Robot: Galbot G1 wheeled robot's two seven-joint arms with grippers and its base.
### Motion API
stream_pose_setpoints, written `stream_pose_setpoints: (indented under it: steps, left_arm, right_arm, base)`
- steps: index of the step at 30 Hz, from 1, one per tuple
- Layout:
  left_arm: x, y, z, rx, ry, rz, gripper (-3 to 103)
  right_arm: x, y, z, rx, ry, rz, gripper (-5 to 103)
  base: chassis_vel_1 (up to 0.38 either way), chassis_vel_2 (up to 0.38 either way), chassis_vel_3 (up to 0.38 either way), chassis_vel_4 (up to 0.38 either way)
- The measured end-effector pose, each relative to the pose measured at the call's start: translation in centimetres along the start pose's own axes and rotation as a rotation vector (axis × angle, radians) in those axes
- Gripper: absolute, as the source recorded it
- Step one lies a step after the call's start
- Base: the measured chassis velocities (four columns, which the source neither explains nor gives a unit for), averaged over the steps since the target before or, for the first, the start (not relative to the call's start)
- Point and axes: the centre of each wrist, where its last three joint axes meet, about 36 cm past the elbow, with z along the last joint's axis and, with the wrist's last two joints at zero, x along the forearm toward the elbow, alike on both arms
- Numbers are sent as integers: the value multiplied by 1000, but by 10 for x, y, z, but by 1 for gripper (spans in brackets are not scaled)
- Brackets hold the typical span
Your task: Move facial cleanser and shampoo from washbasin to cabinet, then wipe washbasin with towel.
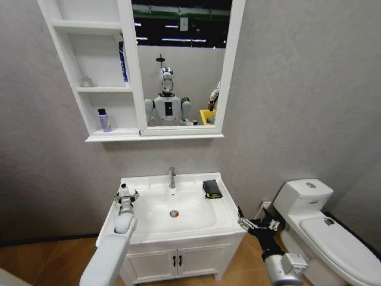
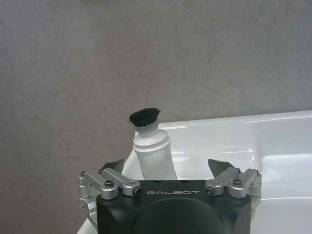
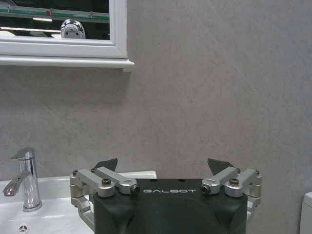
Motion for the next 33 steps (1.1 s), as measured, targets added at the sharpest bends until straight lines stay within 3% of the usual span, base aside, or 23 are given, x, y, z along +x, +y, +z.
stream_pose_setpoints:
  steps: [6, 9, 15, 20, 25, 28, 29, 30, 32, 33]
  left_arm:
    - [-2, 0, 3, 11, 17, 2, 72]
    - [-2, 0, 3, 15, 18, 6, 66]
    - [1, 5, -4, 47, 18, 26, 39]
    - [18, 19, -20, 58, -26, 44, 30]
    - [58, 40, -54, 76, -81, 63, 30]
    - [123, 55, -118, 107, -158, 99, 30]
    - [123, 55, -118, 107, -158, 99, 30]
    - [145, 61, -140, 109, -168, 111, 30]
    - [161, 67, -157, 103, -180, 124, 30]
    - [188, 78, -191, 69, -214, 152, 30]
  right_arm:
    - [0, 0, 1, -4, 5, 0, 100]
    - [-1, 0, 1, -4, 4, 0, 100]
    - [-2, 1, 0, -7, 3, -4, 100]
    - [-1, 1, 0, -8, 3, -5, 100]
    - [0, 1, 1, -5, 7, -2, 100]
    - [1, 5, 2, -6, 8, -7, 100]
    - [1, 5, 2, -6, 8, -7, 100]
    - [0, 6, 2, -6, 8, -9, 100]
    - [0, 6, 2, -7, 7, -11, 100]
    - [-1, 8, 2, -8, 5, -13, 100]
  base:
    - [0, 0, 0, 0]
    - [0, 0, 0, 0]
    - [0, 0, 0, 0]
    - [0, 0, 0, 0]
    - [0, 0, 0, 0]
    - [0, 0, 0, 0]
    - [0, 0, 0, 0]
    - [0, 0, 0, 0]
    - [0, 0, 0, 0]
    - [0, 0, 0, 0]
